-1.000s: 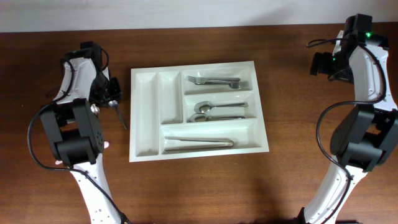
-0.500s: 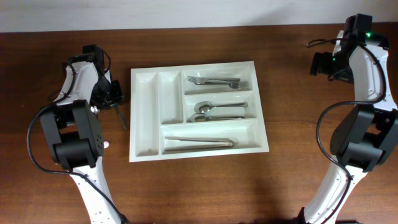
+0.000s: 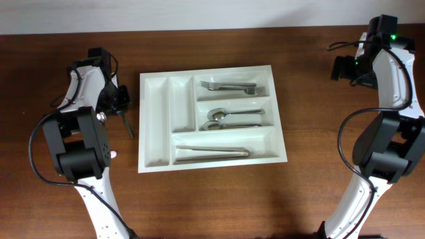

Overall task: Pack container
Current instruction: 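Close the left gripper on the spoon and lift it, then carry the spoon into the tray's left narrow compartment and release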

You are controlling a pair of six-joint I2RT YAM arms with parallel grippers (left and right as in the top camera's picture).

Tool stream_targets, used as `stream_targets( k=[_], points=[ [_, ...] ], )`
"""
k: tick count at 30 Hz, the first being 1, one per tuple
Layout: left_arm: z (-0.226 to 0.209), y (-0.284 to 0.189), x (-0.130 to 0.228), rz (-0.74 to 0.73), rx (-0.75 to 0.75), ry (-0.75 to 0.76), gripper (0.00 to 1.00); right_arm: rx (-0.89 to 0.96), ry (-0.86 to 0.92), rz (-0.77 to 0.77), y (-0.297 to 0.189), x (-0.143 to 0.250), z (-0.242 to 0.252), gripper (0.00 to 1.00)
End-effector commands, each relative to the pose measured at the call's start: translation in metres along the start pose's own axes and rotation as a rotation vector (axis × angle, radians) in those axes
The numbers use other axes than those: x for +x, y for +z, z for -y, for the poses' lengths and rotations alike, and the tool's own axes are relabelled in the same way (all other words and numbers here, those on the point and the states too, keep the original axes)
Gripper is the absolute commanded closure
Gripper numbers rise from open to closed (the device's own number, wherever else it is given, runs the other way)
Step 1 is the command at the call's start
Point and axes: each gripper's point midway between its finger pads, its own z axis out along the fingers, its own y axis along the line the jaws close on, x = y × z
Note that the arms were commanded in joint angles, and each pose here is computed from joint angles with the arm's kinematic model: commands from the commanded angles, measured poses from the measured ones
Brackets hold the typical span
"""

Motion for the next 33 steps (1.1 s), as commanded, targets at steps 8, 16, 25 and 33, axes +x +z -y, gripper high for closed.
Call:
stream_targets(
  k=[8, 16, 25, 33],
  points=[
    [0.000, 0.013, 0.008, -0.031, -0.005, 0.011, 0.98, -0.006, -0.002, 0.055, -0.022, -0.010, 0.001, 0.01],
    [0.002, 0.004, -0.002, 0.003, 0.002, 0.011, 0.98, -0.006, -0.002, 0.055, -0.022, -0.010, 0.001, 0.01],
    [0.006, -0.041, -0.030, 0.086, 0.016, 0.011, 0.98, -0.006, -0.002, 0.055, -0.022, -0.010, 0.001, 0.01],
    [0.008, -0.080, -0.044, 0.137, 0.024, 0.011, 0.98, -0.006, -0.002, 0.055, -0.022, -0.010, 0.001, 0.01]
  ],
)
